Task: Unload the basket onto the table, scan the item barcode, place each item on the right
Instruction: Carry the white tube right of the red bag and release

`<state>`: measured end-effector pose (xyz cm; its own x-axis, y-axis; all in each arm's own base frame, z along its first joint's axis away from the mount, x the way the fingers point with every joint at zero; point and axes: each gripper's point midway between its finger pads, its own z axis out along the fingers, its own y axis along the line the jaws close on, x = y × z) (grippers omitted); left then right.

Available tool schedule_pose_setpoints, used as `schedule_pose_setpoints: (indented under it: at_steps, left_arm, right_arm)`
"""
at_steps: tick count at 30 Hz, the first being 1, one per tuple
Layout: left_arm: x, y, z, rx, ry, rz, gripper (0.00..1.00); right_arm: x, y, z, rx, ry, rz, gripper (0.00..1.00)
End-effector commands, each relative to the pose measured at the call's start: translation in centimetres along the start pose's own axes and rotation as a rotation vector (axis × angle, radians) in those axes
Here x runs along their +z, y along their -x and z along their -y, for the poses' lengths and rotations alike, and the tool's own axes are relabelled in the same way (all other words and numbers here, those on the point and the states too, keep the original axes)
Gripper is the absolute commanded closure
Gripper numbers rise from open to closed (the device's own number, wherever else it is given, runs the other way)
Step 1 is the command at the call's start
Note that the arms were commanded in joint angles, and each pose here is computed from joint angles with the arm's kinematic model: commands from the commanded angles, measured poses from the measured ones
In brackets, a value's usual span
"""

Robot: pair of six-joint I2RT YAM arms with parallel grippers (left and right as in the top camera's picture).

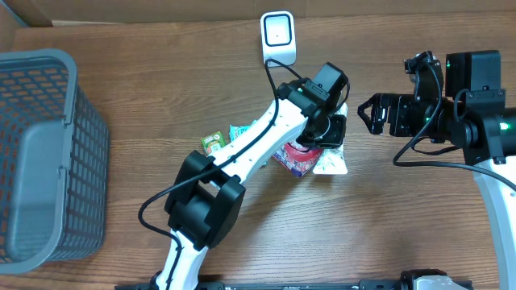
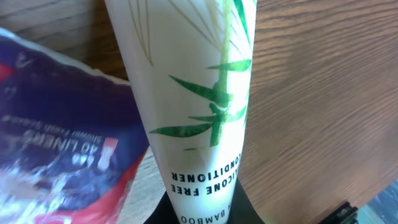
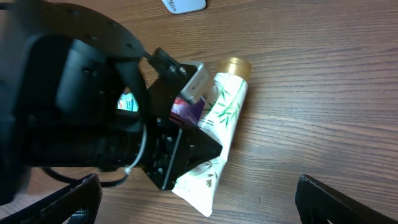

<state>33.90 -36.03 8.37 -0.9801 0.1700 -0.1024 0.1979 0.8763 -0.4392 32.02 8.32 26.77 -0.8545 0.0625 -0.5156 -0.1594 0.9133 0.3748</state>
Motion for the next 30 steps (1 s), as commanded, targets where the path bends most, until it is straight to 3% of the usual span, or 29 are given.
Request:
schedule_pose_setpoints:
  at_steps: [1, 13, 16, 20, 22, 30]
  left_arm:
    - [1.8, -0.4, -0.8, -0.046, 0.001, -0.042, 0.96]
    - [2.3, -1.8, -4.5, -0.071, 0.118, -0.119, 0.96]
    - [2.0, -1.7, -4.8, -0.072, 0.094, -0.137, 0.75]
    - [1.5, -1.3, -4.3, -0.053, 0.048, -0.142, 0.27]
    - [0.8, -0.7, -4.3, -0.019, 0.048, -0.123, 0.14]
    - [-8.7, 4.0, -3.4, 0.086, 0.102, 0.053, 0.14]
  right_arm:
    - [-0.6, 0.6, -0.4, -0.008, 0.003, 0.022, 0.00]
    - [-0.6, 0.7, -0.4, -0.010, 0.003, 0.025, 0.00]
    - [-0.6, 0.9, -0.4, -0.012, 0.005, 0.031, 0.00]
    - [-0.6, 0.9, -0.4, -0.012, 0.004, 0.032, 0.00]
    - [-0.6, 0.9, -0.4, -0.012, 0.005, 0.031, 0.00]
    - [-0.4, 0.8, -0.4, -0.010, 0.004, 0.027, 0.00]
